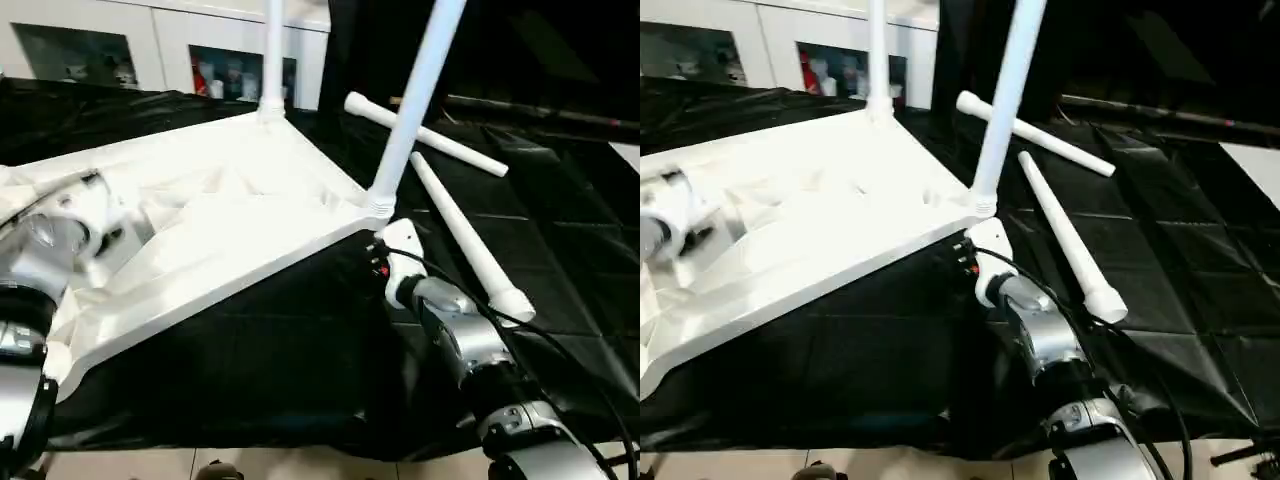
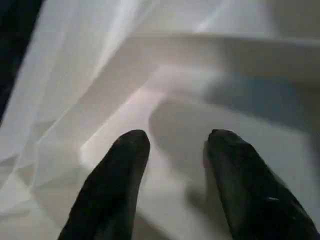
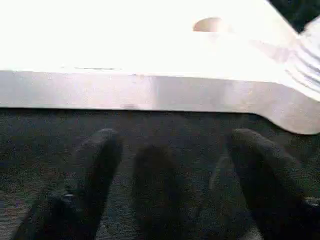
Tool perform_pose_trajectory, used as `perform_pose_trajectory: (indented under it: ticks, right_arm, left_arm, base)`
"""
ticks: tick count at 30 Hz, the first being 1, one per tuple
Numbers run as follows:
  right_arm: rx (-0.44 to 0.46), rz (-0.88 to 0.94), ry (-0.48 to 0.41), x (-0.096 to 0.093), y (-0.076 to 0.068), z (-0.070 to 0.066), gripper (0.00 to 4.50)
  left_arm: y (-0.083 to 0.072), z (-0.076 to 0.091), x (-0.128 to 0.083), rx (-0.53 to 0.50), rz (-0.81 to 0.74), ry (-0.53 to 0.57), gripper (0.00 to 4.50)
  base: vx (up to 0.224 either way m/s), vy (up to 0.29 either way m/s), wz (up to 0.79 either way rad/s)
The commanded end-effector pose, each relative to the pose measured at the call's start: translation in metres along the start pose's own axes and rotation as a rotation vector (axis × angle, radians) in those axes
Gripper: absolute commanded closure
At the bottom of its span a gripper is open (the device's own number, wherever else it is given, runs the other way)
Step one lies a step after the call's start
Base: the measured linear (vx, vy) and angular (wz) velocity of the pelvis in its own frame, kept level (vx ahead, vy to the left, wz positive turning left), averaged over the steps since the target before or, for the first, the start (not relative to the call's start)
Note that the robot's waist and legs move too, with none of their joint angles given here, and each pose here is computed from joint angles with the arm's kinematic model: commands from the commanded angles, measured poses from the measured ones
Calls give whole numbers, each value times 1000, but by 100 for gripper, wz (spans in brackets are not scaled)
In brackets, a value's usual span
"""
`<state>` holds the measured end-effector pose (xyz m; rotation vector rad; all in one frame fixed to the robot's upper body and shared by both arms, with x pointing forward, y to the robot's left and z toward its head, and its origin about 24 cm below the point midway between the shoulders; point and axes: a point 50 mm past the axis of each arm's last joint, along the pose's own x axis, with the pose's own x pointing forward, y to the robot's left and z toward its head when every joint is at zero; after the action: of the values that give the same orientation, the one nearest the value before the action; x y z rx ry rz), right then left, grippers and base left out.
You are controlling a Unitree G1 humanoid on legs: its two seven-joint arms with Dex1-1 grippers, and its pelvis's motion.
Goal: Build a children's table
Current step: Rotate table base
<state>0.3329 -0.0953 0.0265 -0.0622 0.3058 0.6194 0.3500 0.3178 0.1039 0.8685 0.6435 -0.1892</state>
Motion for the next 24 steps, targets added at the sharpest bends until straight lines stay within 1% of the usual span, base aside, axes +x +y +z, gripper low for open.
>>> perform_pose_trajectory:
  ticks: [1,2,3,4,5,6,7,8,10,11,12,13,14,15,17,18,19,20,21,23,24]
  right_arm:
    - [-5,8,7,1,-1,1,111]
    - [-12,17,22,3,1,0,128]
    - [-13,19,28,3,1,-1,139]
    - [-14,21,36,4,2,-2,139]
    - [-15,22,42,5,2,-2,153]
    - [-21,24,52,5,2,-3,153]
    - [-26,26,59,6,2,-4,169]
    - [-27,26,59,6,2,-4,181]
    - [-28,24,83,8,2,-8,187]
    - [-26,22,89,8,2,-9,198]
    - [-22,20,94,9,1,-10,212]
    - [-22,20,94,9,1,-9,224]
    - [-20,16,96,9,1,-9,229]
    - [-20,14,98,11,0,-8,229]
    - [-22,14,98,12,-1,-7,254]
    - [-22,14,98,12,-1,-7,264]
    - [-24,14,97,12,-1,-6,269]
    - [-25,14,97,12,-1,-6,275]
    - [-26,14,95,13,-2,-5,286]
    - [-31,18,93,15,-2,-3,306]
    - [-40,32,88,16,0,-1,306]
  left_arm:
    - [-16,2,4,20,-105,-5,248]
    - [-24,2,3,35,-182,-8,257]
    - [-26,2,3,40,-204,-9,265]
    - [-28,3,2,44,-229,-13,265]
    - [-30,4,2,46,-248,-17,275]
    - [-33,5,0,56,-287,-28,275]
    - [-36,7,-1,65,-319,-37,290]
    - [-36,7,-1,65,-319,-37,300]
    - [-51,13,-12,127,-509,-77,307]
    - [-58,15,-18,143,-591,-90,308]
    - [-64,16,-23,154,-660,-99,319]
    - [-65,17,-23,155,-667,-101,333]
    - [-70,19,-28,167,-723,-119,344]
    - [-80,26,-37,188,-817,-167,344]
    - [-85,31,-43,192,-869,-200,354]
    - [-85,31,-43,192,-869,-200,362]
    - [-90,35,-47,207,-903,-226,375]
    - [-92,36,-48,211,-913,-234,384]
    - [-99,43,-50,209,-942,-272,390]
    - [-107,52,-53,202,-970,-314,402]
    - [-118,63,-51,213,-981,-352,402]
  base:
    - [0,0,0]
    - [0,0,0]
    - [0,0,0]
    - [0,0,0]
    - [0,0,0]
    - [0,0,0]
    - [0,0,0]
    - [0,0,0]
    - [0,0,0]
    - [0,0,0]
    - [0,0,0]
    - [0,0,0]
    - [0,0,0]
    - [0,0,0]
    - [0,0,0]
    - [0,0,0]
    - [0,0,0]
    - [0,0,0]
    - [0,0,0]
    - [0,0,0]
    - [0,0,0]
